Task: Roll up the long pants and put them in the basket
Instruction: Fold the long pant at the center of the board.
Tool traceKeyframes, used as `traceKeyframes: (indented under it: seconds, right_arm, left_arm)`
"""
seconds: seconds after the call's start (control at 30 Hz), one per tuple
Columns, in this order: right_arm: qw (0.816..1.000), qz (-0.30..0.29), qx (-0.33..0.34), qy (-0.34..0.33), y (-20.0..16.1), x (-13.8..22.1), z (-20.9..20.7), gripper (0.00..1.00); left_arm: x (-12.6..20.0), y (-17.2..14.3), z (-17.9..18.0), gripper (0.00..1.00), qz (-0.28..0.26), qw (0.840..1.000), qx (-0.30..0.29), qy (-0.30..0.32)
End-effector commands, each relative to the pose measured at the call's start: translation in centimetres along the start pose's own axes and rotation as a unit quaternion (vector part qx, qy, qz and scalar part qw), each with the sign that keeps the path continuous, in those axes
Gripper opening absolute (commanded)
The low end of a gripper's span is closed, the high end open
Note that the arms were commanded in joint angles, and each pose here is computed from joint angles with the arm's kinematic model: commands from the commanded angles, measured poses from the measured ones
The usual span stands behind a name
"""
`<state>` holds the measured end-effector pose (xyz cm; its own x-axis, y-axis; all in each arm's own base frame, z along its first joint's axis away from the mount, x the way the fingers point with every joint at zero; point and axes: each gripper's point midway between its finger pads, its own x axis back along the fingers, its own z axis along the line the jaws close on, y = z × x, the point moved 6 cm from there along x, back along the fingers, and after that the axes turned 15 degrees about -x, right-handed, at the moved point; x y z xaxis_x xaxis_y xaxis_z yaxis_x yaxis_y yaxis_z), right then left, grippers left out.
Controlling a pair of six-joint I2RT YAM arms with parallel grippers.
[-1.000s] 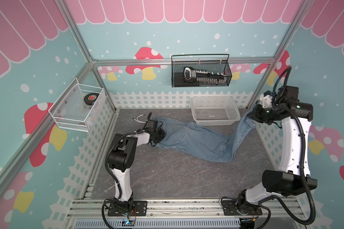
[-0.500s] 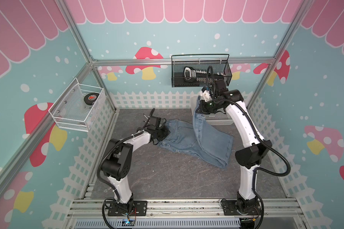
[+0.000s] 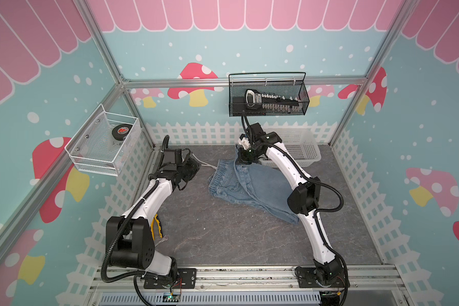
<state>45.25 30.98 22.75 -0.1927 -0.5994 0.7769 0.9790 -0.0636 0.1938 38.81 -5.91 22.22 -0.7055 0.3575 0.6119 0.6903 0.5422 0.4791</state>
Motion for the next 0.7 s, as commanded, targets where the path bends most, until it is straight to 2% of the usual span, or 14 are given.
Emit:
traceKeyframes:
  seconds: [0.0, 0.1, 0.13, 0.27, 0.37, 0.5, 0.67]
  right_arm:
    - [0.998, -0.009, 0.018, 0.061, -0.1, 0.1, 3.3, 0.0]
    - [0.997, 0.001, 0.024, 0.079, -0.6, -1.3, 4.2, 0.01]
    - [0.996, 0.007, 0.023, 0.091, -0.7, -1.9, 4.5, 0.05]
    - [0.99, 0.01, 0.031, 0.14, -0.3, -2.1, 5.8, 0.4]
    - [0.991, -0.018, 0.052, 0.122, 0.1, 0.9, 5.6, 0.53]
    - [0.996, -0.044, 0.053, 0.053, -0.1, 5.4, 2.0, 0.54]
    - [0.993, -0.092, -0.006, -0.08, -3.3, 11.0, -8.4, 0.53]
  left_arm:
    - [-0.7, -0.9, 0.7, 0.19, 0.022, 1.0, 0.003, 0.007]
    - [-1.1, -0.9, 0.8, 0.19, 0.025, 1.0, 0.004, 0.007]
    - [-1.2, -1.0, 0.9, 0.19, 0.026, 1.0, 0.003, 0.008]
    - [-1.8, -1.3, 0.4, 0.19, 0.032, 0.999, -0.001, 0.006]
    - [-2.2, -1.8, -0.4, 0.19, 0.037, 0.999, -0.011, 0.005]
    - [-3.3, -3.0, -2.3, 0.19, 0.049, 0.998, -0.03, 0.001]
    - [-6.0, -5.0, -5.6, 0.19, 0.068, 0.996, -0.059, -0.011]
